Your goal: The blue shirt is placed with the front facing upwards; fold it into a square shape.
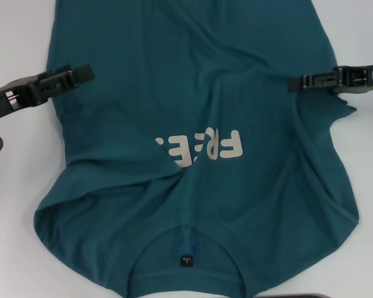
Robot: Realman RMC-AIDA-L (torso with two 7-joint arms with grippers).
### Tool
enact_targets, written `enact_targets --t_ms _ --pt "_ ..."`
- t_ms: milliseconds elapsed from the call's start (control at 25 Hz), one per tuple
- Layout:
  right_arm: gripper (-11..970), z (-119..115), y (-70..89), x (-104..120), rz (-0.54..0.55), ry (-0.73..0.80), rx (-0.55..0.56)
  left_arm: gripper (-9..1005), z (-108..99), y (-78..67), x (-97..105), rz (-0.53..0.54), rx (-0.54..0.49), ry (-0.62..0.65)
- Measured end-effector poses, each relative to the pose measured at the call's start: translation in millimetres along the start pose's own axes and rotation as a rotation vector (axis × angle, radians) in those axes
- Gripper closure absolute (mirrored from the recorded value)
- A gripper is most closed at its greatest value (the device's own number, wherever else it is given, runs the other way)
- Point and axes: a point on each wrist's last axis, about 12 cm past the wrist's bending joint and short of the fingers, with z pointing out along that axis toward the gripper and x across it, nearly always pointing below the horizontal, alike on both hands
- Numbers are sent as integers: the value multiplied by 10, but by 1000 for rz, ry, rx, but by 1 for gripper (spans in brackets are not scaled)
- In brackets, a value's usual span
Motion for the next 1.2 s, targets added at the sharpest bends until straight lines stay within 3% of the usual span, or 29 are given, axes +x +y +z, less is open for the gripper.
enact_targets --t_ms 560,1200 --pt "131 -113 158 -80 -13 44 -69 92 9 3 17 -3 1 -1" --pt "132 -490 -176 234 6 -49 60 92 34 11 5 2 -5 -3"
